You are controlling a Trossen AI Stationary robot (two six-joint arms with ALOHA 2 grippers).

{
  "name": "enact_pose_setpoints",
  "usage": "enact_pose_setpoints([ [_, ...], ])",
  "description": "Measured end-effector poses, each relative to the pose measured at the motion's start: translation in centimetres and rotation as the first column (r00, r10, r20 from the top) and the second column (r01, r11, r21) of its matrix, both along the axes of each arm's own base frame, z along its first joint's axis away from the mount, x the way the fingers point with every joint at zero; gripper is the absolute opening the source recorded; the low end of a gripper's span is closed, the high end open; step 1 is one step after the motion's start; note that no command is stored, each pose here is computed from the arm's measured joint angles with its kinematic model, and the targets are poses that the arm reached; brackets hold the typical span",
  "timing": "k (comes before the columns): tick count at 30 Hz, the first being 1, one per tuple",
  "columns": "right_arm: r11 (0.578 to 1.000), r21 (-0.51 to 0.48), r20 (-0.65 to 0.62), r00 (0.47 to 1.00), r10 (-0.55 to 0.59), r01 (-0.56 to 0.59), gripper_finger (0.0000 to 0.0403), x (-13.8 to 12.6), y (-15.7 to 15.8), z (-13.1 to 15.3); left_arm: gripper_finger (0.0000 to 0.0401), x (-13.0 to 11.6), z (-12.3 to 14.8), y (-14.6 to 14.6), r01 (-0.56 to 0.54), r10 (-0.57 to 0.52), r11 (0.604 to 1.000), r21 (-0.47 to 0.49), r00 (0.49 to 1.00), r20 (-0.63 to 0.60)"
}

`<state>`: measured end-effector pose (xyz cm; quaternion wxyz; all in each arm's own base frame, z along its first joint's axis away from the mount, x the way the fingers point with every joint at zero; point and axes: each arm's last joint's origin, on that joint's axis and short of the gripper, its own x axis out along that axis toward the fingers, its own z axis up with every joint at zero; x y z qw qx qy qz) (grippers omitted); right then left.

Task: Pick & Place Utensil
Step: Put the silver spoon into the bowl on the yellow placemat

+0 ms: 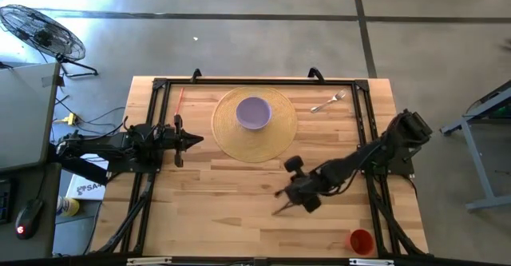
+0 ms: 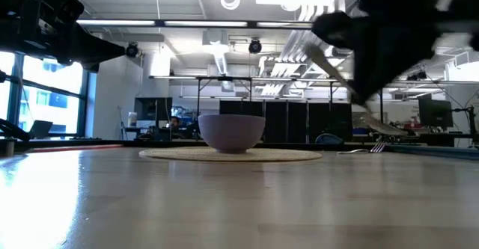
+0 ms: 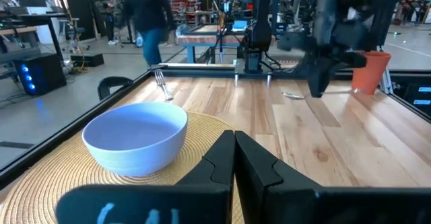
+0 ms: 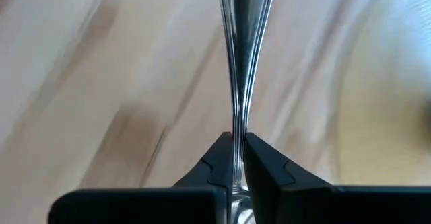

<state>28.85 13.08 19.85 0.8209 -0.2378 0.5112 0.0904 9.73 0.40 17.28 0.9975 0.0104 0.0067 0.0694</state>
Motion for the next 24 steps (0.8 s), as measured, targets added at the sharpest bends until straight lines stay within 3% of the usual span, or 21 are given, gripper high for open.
enact_pose_setpoints([
  [5,0.991,0.057,0.267,0.955,-0.132,0.121,0.0016,3.6,-1.9,2.9,0.0001,0.0,0.0,0.0,0.000,0.000,1.000,0.000,1.000,0.000],
  [13,0.945,0.211,0.581,0.746,-0.326,0.249,0.0020,7.6,-7.7,6.2,0.0001,0.0,0.0,0.0,0.000,0.000,1.000,0.000,1.000,0.000],
  [19,0.896,0.289,0.668,0.599,-0.442,0.338,0.0013,9.6,-14.0,6.2,0.0001,0.0,0.0,0.0,0.000,0.000,1.000,0.000,1.000,0.000],
  [24,0.855,0.328,0.626,0.585,-0.515,0.402,0.0018,12.0,-18.4,4.4,0.0001,0.0,0.0,0.0,0.000,0.000,1.000,0.000,1.000,0.000],
])
